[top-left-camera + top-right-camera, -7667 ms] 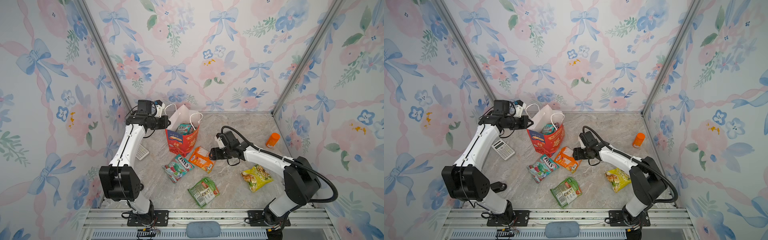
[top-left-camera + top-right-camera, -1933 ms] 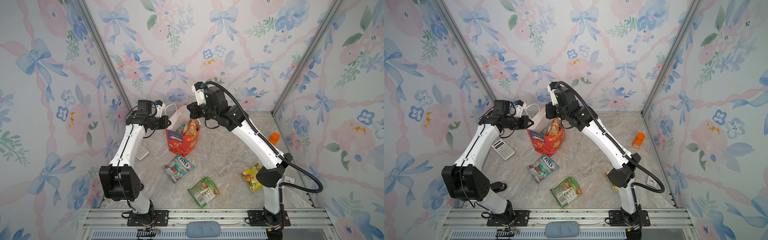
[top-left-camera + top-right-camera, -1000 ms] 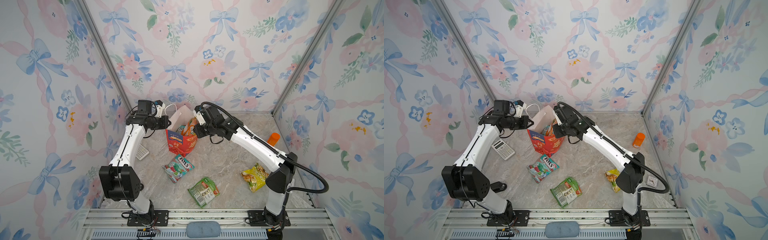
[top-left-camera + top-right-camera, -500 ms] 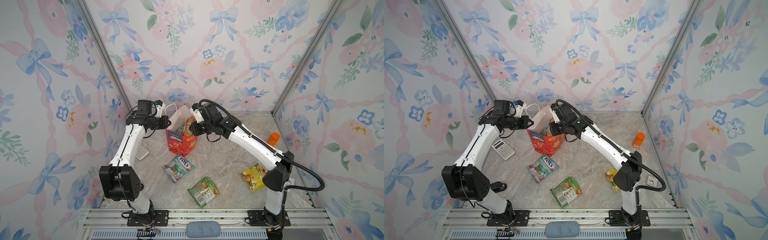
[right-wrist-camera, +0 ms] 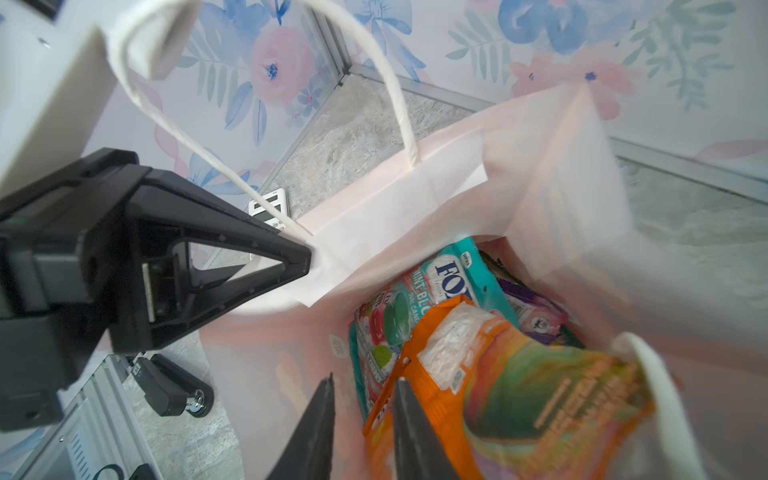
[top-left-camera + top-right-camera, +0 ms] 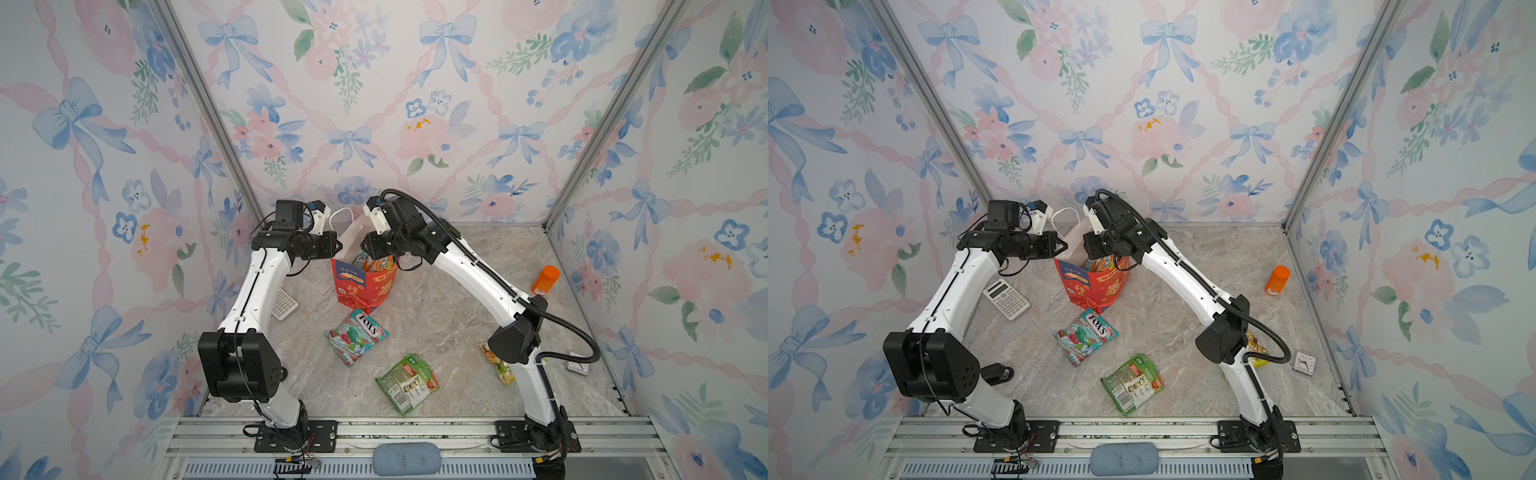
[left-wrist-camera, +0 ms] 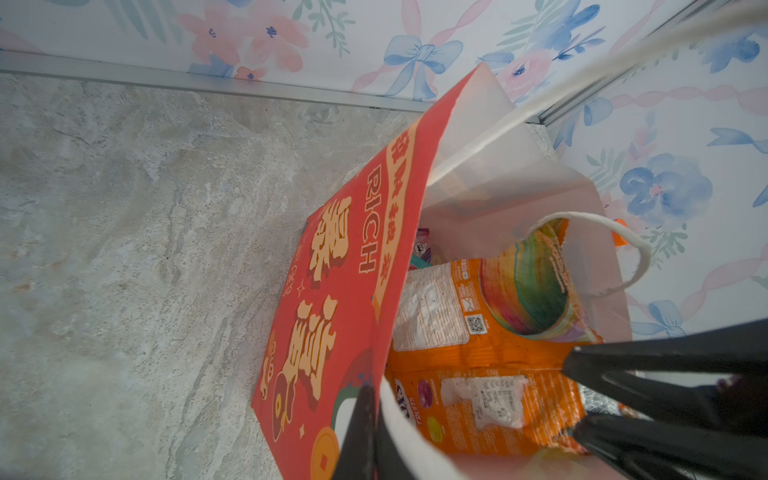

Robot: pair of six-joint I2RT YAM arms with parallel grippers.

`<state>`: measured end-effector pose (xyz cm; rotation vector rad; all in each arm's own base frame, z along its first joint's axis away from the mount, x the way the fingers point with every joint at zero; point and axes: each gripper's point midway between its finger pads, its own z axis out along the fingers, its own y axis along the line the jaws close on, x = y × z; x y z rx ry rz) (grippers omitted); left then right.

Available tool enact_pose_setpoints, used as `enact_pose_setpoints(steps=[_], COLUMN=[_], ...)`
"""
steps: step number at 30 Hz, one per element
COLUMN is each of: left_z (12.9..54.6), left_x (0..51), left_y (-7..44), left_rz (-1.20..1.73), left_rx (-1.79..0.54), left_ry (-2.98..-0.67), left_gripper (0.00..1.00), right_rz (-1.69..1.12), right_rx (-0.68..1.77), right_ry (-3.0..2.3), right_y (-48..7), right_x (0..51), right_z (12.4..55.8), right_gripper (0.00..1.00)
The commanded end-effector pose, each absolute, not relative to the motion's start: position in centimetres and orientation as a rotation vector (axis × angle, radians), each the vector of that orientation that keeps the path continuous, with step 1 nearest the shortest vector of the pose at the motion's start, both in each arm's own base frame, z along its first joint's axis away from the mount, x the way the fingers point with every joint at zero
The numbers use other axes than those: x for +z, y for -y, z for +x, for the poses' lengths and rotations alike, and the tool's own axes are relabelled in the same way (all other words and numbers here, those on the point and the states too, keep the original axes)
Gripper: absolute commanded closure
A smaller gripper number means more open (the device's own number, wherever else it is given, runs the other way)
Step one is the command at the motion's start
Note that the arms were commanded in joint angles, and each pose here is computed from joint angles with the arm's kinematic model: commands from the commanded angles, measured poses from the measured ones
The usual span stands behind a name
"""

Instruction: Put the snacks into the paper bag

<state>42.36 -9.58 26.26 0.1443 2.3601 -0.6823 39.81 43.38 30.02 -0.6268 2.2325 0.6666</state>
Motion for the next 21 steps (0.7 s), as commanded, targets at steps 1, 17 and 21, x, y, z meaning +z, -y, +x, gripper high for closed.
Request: enact_pose_setpoints(steps=[1,17,21], left_z=[41.6,41.7,41.6], left_x=[26.0,25.8,25.9], left_y=[9.4,9.4,9.4], left_rz=[0.126,0.123,0.125], left_rx=[-0.694,-0.696,-0.695], left_ry=[-2.382,-2.388,-2.384], left_gripper=[1.0,1.0,1.0], right_rz=[-0.633,-0.658,-0.661], right_rx=[0.516,0.347,0.324], right_ry=[-2.179,-2.322,-2.349], right_y=[-39.6,-36.3,-36.5], right_x=[33.7,28.9,27.4], right_z=[38.9,38.2,38.8], right_gripper=[0.71,0.65,0.65])
